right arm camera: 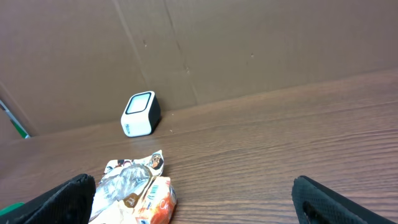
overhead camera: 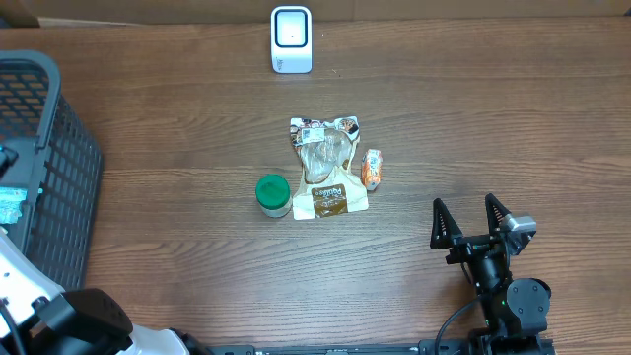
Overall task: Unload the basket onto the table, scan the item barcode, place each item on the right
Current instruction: 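Move the left gripper into the basket and grasp the mint-green packet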
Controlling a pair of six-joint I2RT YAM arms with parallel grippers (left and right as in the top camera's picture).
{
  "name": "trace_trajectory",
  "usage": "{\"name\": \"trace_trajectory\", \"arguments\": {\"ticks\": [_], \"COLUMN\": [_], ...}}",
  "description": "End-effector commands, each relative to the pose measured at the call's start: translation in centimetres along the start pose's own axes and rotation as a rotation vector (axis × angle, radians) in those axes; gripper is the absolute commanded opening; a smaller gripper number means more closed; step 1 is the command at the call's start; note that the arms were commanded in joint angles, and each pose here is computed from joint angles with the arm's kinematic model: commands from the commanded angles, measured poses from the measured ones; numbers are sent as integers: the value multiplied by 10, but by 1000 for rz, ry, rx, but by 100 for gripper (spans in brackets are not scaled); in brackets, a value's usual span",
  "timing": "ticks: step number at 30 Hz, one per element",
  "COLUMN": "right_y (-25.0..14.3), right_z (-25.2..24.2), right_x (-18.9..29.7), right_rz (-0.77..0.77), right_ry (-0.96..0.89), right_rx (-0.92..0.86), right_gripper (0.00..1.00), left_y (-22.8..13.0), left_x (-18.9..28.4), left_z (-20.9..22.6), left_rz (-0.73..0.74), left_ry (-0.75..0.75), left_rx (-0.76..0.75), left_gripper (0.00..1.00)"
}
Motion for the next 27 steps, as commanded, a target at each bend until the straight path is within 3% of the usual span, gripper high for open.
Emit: {"name": "trace_trajectory", "arguments": {"ticks": [1, 9, 27], "right_y": [-2, -2, -2], "right_z": [0, 0, 0], "right_x": [0, 0, 0], "right_rz": [-2, -2, -2], "right_ry": [3, 3, 3], "right_rx": [-6, -6, -6], "right_gripper": [100, 100, 100], "left_y": [-8, -3, -7], "left_x": [-31, -97, -209], "left_z": [3, -13, -34], "left_rz": [37, -19, 88], "left_ry": [30, 13, 46], "left_rx": [8, -57, -125], "left_gripper": [82, 91, 90]}}
Point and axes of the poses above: each gripper's point midway between its finger pads, its own x axis back along the fingers, its own z axis along the line the jaws close on, y = z × x, the point moved 2 cm from there along x, back along the fingers, and after that the axes turned 12 degrees about -x, right-handed, at the moved point
